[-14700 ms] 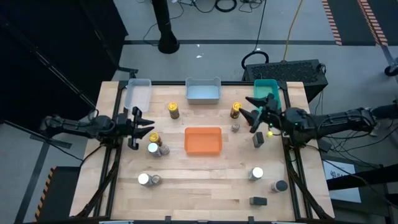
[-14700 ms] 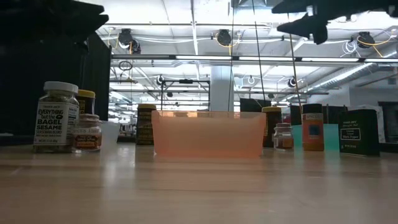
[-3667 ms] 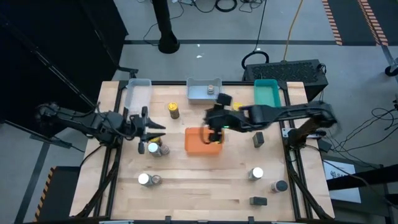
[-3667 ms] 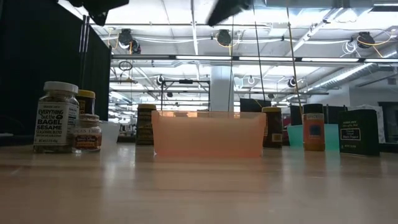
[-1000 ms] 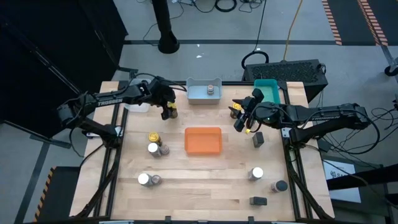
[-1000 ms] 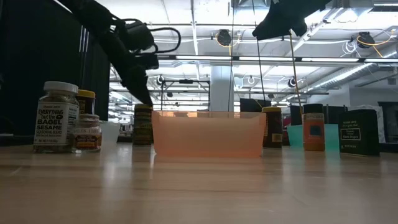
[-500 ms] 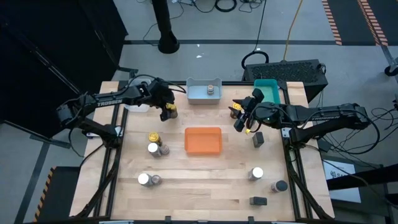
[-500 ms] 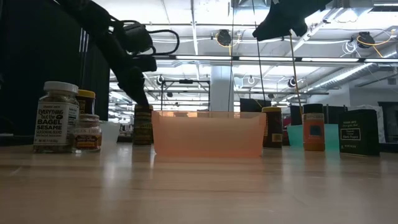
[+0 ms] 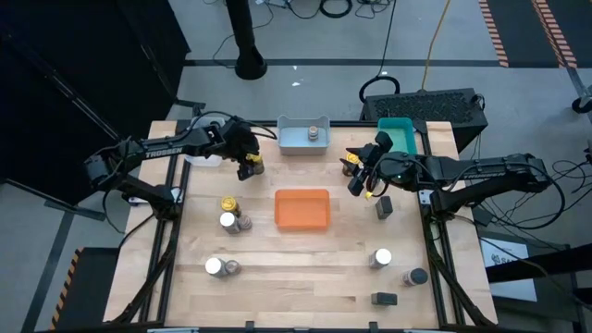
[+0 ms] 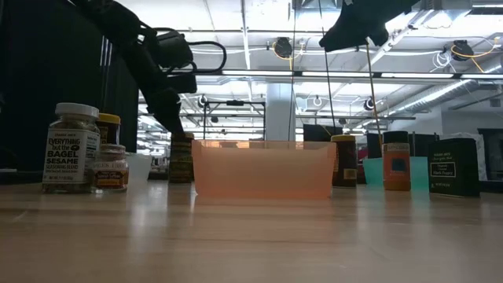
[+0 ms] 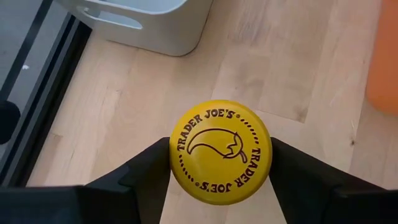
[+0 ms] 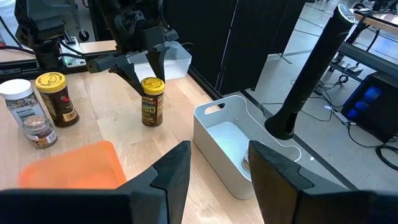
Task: Sort spices by type
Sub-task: Put the top left yellow seasoning bottle into the orange bin
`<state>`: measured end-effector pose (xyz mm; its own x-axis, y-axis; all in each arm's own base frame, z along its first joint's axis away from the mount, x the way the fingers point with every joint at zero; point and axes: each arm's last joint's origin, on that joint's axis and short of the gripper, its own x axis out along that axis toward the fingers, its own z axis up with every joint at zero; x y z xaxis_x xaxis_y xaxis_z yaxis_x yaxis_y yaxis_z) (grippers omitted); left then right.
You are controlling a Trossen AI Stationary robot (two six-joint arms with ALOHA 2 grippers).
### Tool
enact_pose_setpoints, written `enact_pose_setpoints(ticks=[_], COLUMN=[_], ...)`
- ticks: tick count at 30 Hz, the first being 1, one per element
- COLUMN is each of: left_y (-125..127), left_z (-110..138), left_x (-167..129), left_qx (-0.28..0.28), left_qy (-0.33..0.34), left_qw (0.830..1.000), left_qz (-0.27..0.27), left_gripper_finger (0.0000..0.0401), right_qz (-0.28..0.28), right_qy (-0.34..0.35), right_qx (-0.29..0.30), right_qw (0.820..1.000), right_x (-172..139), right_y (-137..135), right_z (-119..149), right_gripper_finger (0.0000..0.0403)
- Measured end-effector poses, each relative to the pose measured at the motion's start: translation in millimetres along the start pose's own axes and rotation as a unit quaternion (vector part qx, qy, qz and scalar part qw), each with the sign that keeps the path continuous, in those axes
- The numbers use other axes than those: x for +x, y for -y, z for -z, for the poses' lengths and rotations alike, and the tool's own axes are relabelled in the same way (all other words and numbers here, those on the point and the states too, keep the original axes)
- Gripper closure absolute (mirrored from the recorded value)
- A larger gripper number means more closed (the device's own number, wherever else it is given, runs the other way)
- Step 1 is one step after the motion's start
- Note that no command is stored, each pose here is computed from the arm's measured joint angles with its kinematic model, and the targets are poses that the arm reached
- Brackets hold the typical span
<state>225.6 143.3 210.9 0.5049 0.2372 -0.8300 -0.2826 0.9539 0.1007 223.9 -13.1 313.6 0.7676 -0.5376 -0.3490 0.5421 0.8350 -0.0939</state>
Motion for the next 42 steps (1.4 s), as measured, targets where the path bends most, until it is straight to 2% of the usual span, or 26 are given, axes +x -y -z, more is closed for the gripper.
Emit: enact_pose_setpoints(ticks=[6, 12, 18, 20, 24, 28, 33, 39, 42], left_y=[-0.7, 11.7, 58.1, 77.2, 107.6, 132.7, 157.9, 169.9, 174.5], left_z=[-4.7, -36.5, -72.7, -78.6, -85.7, -85.1, -84.7, -90.9, -93.4], left_x=[-5.4, -47.5, -87.7, -94.9, -103.9, -102.1, -86.5, -66.1, -50.4], left_qx=[0.005, 0.026, 0.068, 0.089, 0.095, 0.091, 0.084, 0.061, 0.078], left_qy=[0.02, 0.083, 0.145, 0.149, 0.166, 0.163, 0.141, 0.074, 0.052], left_qw=[1.0, 0.996, 0.987, 0.984, 0.98, 0.979, 0.982, 0.991, 0.992], left_qz=[-0.007, -0.005, 0.019, 0.022, 0.055, 0.08, 0.095, 0.093, 0.086], left_gripper_finger=[0.0162, 0.0162, 0.0162, 0.0162, 0.0162, 0.0162, 0.0162, 0.0162, 0.0162], right_qz=[0.0, 0.0, 0.001, 0.002, 0.002, 0.003, 0.003, 0.004, 0.004], right_qy=[0.0, -0.001, -0.008, -0.013, -0.024, -0.028, -0.035, -0.044, -0.044], right_qx=[0.0, -0.001, -0.002, 0.0, 0.014, 0.035, 0.054, 0.054, 0.053], right_qw=[1.0, 1.0, 1.0, 1.0, 1.0, 0.999, 0.998, 0.998, 0.998], right_x=[0.0, 0.0, 0.0, 0.0, -3.7, -9.8, -15.8, -16.2, -16.2], right_y=[0.0, 0.0, 0.2, 0.4, 2.9, 7.0, 10.7, 11.1, 11.1], right_z=[0.0, 0.2, 1.8, 2.8, 4.8, 5.1, 6.4, 8.3, 8.3], right_gripper_finger=[0.0259, 0.0259, 0.0259, 0.0259, 0.0259, 0.0259, 0.0259, 0.0259, 0.0259])
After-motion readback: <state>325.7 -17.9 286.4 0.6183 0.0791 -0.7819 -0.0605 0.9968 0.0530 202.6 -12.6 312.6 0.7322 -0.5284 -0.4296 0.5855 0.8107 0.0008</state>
